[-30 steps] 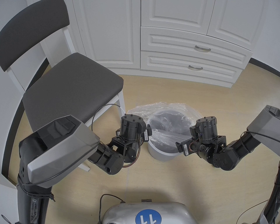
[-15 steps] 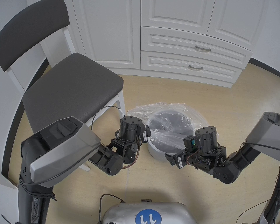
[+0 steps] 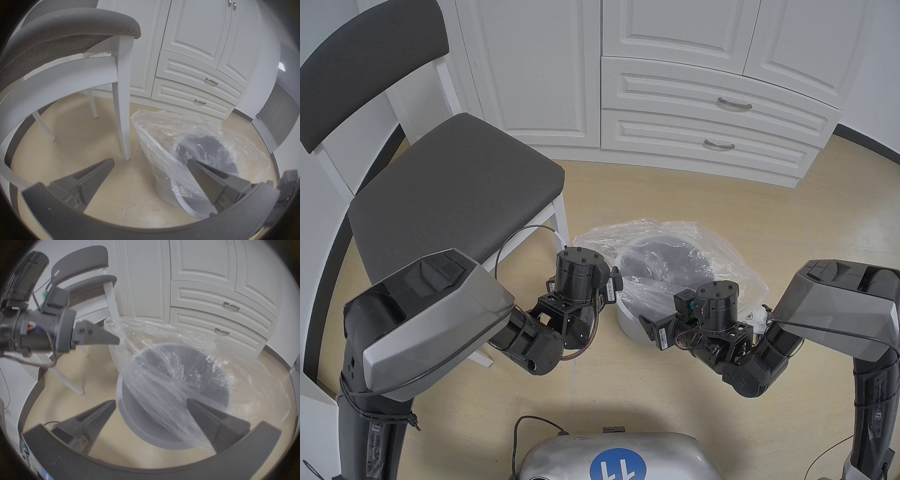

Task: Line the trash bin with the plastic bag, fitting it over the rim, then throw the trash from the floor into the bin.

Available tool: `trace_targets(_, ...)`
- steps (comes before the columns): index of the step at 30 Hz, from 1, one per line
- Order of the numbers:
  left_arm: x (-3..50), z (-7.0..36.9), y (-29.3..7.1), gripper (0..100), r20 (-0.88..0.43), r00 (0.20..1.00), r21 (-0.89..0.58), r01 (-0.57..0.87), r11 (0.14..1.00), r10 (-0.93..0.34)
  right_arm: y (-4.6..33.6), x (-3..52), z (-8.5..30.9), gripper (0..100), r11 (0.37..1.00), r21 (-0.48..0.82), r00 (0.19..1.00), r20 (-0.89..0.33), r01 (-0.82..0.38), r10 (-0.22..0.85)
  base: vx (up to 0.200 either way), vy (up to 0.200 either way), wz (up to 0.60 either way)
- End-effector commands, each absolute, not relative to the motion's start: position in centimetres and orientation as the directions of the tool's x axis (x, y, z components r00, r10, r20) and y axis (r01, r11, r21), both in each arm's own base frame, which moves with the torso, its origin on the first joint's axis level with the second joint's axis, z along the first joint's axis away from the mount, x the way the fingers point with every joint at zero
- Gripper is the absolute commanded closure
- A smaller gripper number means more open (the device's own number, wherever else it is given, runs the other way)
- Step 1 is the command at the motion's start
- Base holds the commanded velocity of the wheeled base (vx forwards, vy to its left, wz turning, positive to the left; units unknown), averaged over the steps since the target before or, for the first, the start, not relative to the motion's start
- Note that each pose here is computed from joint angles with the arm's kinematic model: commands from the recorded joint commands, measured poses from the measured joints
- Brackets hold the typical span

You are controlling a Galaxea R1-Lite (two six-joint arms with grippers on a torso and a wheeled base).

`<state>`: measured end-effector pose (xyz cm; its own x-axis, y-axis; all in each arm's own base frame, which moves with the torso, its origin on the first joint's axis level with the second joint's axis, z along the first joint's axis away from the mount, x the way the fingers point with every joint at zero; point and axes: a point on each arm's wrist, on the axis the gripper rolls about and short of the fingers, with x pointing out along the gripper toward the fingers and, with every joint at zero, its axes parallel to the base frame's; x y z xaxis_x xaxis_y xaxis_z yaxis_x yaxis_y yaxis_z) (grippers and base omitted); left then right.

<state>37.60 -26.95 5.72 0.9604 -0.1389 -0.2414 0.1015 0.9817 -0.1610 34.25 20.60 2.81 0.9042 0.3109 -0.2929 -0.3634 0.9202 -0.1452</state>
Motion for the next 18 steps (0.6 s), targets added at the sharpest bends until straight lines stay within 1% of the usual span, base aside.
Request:
trace_targets(1, 37.7, 6.1, -26.8, 0, -0.224, 0.965, -0.171, 0.101, 0.980, -0.139, 20.8, 34.6, 1.8, 100, 0.924, -0.138, 0.906, -0.289, -0.358, 0.308, 0.000, 0.000, 0.00)
trace_targets(4, 37.7, 6.2, -26.8, 0, -0.220, 0.966, -0.173, 0.100, 0.980, -0.138, 20.7, 34.5, 2.5, 100, 0.925, -0.133, 0.912, -0.266, -0.355, 0.312, 0.000, 0.000, 0.00)
trace_targets(8, 37.7, 6.4, -26.7, 0, -0.216, 0.966, -0.175, 0.101, 0.979, -0.138, 20.1, 33.2, 4.7, 100, 0.925, -0.131, 0.917, -0.239, -0.357, 0.320, 0.000, 0.000, 0.00)
trace_targets(13, 37.7, 6.6, -26.7, 0, -0.214, 0.967, -0.177, 0.101, 0.979, -0.139, 19.8, 31.2, 5.7, 100, 0.912, -0.145, 0.905, -0.256, -0.384, 0.340, 0.000, 0.000, 0.00)
trace_targets(14, 37.6, 6.8, -26.7, 0, -0.211, 0.968, -0.179, 0.102, 0.979, -0.139, 20.0, 29.9, 5.7, 100, 0.896, -0.167, 0.892, -0.275, -0.412, 0.359, 0.000, 0.000, 0.00)
trace_targets(18, 37.4, 7.3, -26.6, 0, -0.204, 0.969, -0.182, 0.103, 0.978, -0.140, 19.9, 27.5, 5.4, 100, 0.856, -0.229, 0.866, -0.319, -0.464, 0.384, 0.000, 0.000, 0.00)
